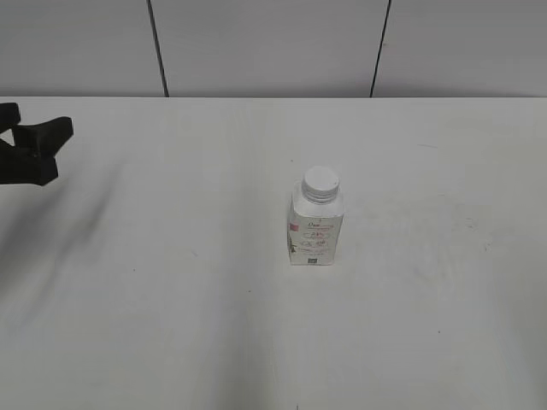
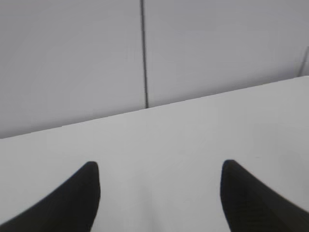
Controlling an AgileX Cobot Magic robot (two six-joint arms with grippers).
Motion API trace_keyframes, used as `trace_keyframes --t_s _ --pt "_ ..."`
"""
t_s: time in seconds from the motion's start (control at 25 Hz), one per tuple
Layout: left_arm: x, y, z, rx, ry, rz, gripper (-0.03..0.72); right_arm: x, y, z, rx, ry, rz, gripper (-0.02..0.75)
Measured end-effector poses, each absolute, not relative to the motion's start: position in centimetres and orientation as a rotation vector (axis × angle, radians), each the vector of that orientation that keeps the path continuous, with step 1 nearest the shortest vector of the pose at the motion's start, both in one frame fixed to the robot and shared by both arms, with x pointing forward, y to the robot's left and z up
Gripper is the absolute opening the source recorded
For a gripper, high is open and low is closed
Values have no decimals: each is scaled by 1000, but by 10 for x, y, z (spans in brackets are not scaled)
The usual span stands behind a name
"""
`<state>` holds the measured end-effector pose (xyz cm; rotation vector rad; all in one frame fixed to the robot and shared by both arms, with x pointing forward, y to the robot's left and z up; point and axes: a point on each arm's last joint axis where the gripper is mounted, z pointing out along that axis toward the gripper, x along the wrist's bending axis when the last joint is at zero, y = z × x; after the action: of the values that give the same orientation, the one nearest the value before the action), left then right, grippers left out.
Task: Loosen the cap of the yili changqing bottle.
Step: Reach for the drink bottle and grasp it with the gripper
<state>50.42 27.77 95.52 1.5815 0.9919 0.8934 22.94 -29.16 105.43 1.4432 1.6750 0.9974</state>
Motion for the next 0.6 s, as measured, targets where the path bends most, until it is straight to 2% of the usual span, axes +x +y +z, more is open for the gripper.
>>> trace_keyframes --t_s 0.32,0.6 --pt "501 253 926 1628 724 644 470 229 -292 1054 1443 1675 998 587" --pt "501 239 896 1756 534 422 470 229 -292 1054 1443 1675 998 587"
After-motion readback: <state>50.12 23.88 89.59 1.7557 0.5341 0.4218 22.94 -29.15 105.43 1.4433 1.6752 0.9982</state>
